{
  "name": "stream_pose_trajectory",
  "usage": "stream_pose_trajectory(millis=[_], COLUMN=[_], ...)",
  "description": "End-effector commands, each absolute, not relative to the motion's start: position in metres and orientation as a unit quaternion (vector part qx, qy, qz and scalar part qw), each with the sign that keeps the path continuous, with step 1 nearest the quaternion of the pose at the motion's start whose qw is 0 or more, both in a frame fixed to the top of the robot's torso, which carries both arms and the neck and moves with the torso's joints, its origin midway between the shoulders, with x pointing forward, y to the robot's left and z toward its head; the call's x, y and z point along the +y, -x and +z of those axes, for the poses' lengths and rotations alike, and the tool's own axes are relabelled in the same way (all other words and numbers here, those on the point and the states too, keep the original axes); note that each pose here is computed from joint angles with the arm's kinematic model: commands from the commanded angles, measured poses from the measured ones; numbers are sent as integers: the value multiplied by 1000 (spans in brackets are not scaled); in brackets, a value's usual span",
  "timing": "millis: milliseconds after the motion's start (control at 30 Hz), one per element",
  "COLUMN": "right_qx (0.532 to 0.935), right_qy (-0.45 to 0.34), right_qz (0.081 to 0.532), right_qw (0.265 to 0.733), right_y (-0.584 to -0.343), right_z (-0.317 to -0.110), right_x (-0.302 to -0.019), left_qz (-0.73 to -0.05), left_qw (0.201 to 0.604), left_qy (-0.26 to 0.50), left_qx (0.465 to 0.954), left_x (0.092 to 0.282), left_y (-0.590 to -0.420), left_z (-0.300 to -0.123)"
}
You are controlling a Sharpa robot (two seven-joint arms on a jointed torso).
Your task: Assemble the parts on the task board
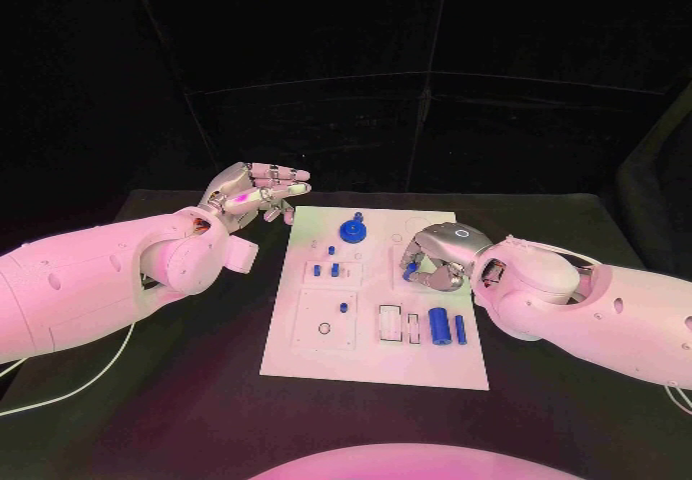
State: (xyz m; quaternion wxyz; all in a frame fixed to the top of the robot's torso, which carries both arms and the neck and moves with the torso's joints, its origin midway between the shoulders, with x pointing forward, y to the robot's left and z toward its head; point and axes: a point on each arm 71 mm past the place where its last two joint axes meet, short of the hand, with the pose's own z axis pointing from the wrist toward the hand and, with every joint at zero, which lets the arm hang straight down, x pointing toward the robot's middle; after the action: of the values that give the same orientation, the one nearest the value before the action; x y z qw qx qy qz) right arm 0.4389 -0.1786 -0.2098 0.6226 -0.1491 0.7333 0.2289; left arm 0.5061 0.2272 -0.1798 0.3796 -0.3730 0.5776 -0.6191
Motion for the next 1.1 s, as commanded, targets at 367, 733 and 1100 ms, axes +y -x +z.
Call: stream_pose_trajectory(millis=[367,733,1100], right_qx=[688,696,718], right_qy=[130,186,237], right_qz=[332,384,381], right_qw=[632,577,533], right_y=[-419,-411,-400], right_z=[-172,-185,-215], right_x=[-141,-75,-43], left_qz=[-623,-625,-627], left_qw=[375,373,370], left_qy=[372,370,368], left_qx=[577,577,578], left_x=[226,222,217], left_y=[-507,-507,-507], left_z=[-179,-179,-178])
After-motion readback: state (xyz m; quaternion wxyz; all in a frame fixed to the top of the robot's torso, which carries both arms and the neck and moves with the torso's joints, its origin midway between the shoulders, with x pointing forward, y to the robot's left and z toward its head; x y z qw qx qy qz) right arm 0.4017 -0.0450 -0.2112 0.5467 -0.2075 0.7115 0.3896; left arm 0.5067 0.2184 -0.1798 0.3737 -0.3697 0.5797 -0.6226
